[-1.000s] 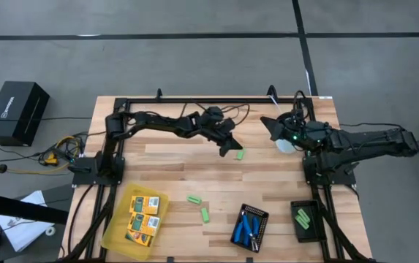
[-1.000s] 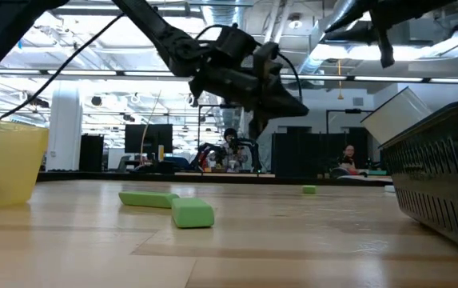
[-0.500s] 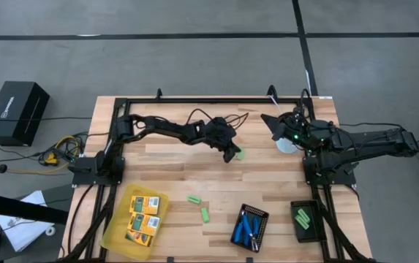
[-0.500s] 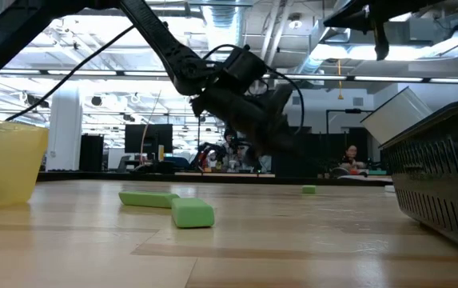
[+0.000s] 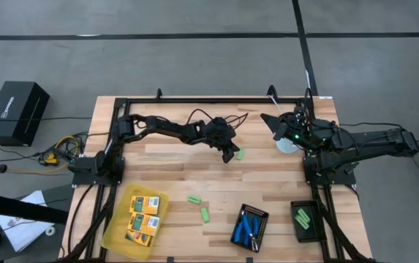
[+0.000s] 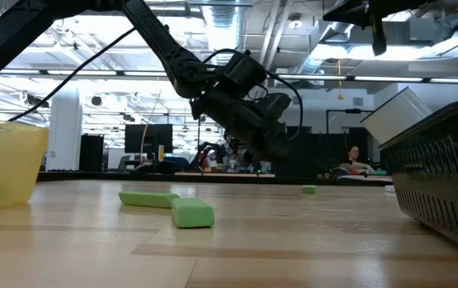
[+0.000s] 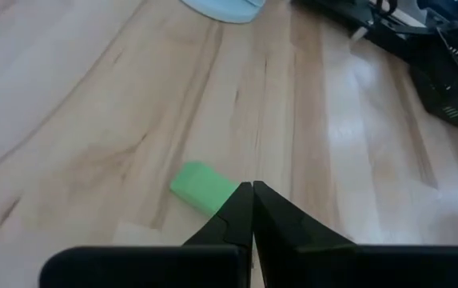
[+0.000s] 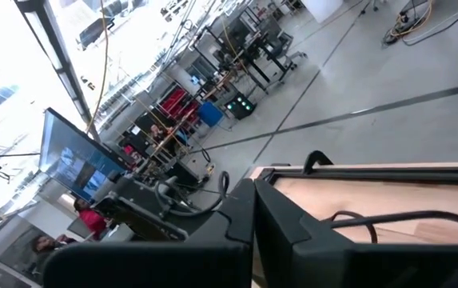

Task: Pick & Place School Supplies
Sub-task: Put the green eraser into the right black bin

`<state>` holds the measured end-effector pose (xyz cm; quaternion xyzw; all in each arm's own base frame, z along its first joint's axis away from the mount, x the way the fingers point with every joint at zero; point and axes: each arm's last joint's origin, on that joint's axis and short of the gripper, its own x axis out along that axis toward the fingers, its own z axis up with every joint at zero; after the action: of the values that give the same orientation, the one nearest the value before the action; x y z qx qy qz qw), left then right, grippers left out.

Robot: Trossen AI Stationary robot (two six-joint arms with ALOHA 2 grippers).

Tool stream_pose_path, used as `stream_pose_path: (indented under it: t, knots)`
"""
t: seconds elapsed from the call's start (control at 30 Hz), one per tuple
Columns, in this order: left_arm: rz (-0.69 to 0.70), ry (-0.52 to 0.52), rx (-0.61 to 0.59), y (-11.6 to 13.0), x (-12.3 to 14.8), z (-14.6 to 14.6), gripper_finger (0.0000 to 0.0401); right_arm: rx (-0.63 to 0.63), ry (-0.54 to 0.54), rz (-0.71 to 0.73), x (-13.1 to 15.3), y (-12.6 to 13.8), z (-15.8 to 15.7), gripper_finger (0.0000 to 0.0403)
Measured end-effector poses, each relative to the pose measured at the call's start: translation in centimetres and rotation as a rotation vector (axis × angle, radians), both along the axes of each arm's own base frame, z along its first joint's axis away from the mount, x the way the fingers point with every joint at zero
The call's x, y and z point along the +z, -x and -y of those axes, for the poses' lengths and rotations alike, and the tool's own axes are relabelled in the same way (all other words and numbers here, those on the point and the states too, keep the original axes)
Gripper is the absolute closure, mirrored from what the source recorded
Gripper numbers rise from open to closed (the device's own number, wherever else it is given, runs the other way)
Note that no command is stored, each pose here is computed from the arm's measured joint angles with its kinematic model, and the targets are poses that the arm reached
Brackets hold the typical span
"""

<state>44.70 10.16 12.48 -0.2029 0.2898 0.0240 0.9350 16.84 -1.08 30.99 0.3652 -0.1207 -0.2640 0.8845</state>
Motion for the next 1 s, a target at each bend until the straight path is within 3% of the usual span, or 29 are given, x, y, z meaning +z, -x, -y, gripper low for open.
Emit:
stream_pose_path:
  t: [0.33,0.83,1.0]
  knots:
    - [-0.078,0.051,0.003,-0.1,-3.3,0.5,0.0401,0.001,0.000,0.003,0.0,0.0,0.0,0.0402]
    - [0.001,0.026,0.006,-0.5,-1.0,0.2,0.0401,0.000,0.033,-0.009,0.5,0.0,0.0,0.0403]
    - [-0.013,0.034,-0.002,-0.4,-1.6,0.2,0.0401,-0.001,0.034,-0.012,0.4,0.0,0.0,0.0403]
